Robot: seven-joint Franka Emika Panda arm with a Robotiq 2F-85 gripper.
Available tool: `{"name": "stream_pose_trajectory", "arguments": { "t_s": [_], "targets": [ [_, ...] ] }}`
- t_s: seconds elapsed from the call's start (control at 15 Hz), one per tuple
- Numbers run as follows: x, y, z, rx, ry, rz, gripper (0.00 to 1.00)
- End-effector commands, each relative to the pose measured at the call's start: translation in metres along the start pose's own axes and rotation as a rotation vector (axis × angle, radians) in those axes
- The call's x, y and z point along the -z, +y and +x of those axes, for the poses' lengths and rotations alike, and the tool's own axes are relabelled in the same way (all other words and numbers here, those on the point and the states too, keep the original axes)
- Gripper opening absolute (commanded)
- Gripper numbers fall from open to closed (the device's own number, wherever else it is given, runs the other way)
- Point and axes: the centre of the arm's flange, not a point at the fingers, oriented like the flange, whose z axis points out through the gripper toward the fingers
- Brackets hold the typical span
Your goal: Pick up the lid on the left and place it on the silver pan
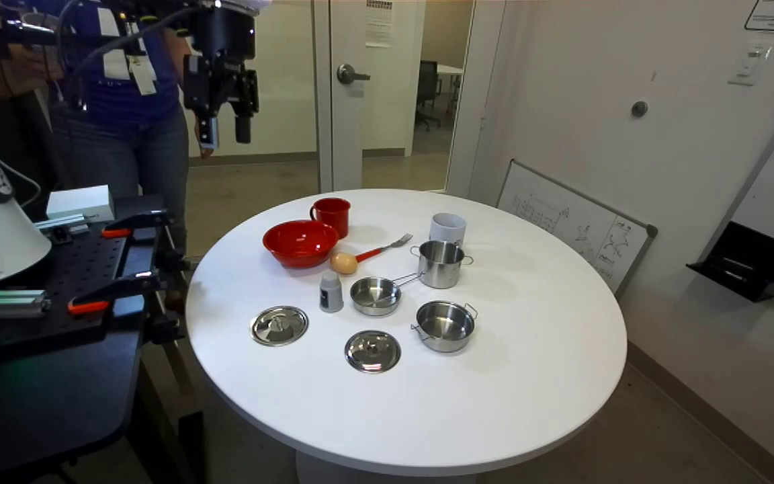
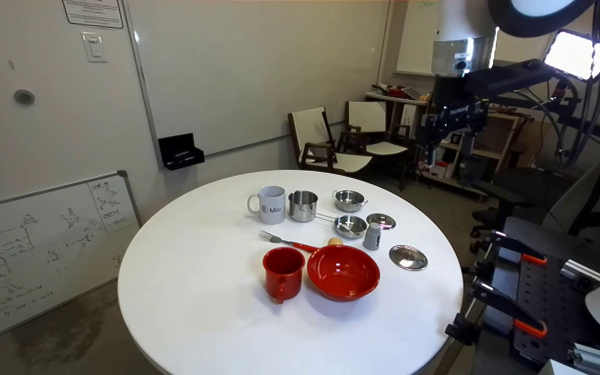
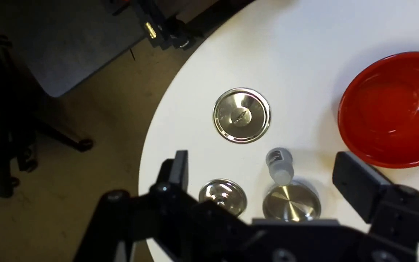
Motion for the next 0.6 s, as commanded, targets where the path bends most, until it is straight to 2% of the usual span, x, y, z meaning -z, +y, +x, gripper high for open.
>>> {"name": "stream_pose_trajectory", "arguments": {
  "t_s": [0.0,0.2,0.27,0.33,0.53],
  "targets": [
    [-0.054,0.001,0.016,-0.204,-0.015,-0.015,1.00],
    [-0.079,-0.001,0.026,-0.335,-0.049,-0.011,1.00],
    [-0.077,-0.009,0.024,-0.337,-0.061,-0.009,1.00],
    [-0.062,0.006,0.015,-0.296,-0.059,-0.004,1.00],
    [-0.068,0.004,0.016,-0.300,-0.075,-0.007,1.00]
  ]
}}
